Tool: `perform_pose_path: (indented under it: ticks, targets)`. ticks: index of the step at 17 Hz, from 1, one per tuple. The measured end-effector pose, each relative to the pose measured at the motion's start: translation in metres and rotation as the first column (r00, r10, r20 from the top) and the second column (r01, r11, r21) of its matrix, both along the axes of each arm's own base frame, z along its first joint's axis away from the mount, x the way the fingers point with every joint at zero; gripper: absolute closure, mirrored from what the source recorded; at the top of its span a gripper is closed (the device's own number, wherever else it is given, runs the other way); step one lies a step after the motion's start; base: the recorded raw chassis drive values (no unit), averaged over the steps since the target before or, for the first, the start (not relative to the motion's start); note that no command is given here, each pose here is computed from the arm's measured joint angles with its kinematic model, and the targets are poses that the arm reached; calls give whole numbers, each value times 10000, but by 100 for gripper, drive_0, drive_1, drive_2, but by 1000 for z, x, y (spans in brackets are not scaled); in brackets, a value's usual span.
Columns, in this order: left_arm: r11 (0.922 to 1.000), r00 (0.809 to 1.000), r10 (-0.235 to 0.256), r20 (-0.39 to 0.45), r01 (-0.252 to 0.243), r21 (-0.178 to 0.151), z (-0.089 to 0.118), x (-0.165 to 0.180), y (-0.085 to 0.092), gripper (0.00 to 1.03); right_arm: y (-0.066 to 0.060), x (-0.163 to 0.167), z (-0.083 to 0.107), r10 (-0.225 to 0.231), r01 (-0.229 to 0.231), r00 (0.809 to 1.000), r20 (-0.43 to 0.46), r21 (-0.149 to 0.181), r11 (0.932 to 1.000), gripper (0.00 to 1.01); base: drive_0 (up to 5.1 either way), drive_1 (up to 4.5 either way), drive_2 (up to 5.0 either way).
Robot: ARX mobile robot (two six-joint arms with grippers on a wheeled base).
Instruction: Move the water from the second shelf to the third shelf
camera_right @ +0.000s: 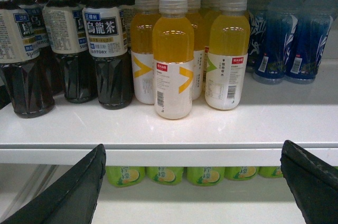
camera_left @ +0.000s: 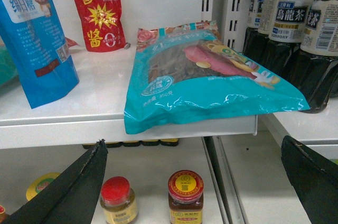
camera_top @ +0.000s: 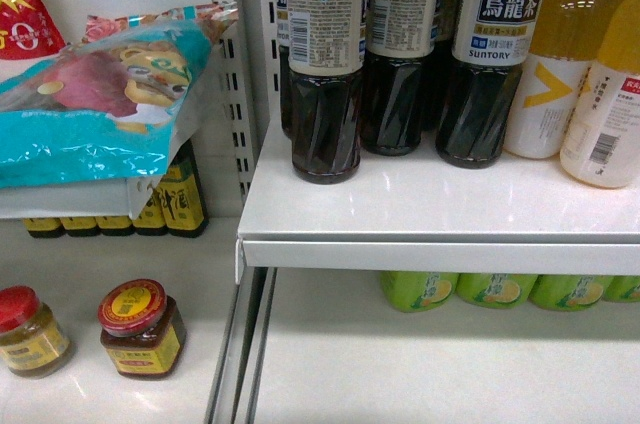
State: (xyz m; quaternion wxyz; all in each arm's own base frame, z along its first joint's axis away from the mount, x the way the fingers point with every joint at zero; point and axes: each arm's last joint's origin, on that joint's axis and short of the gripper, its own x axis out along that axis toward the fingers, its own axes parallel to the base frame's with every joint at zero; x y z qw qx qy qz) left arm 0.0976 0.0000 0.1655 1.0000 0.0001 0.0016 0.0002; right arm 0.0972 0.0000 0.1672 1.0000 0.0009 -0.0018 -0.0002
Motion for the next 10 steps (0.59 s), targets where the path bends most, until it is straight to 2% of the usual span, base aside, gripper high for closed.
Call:
perform_pose_path:
  ticks: [10]
  targets:
    - [10000,10000,0,0,0,0,0,0,0,5,0,0,0,0,0,10000,0,0,10000,3,0,0,0]
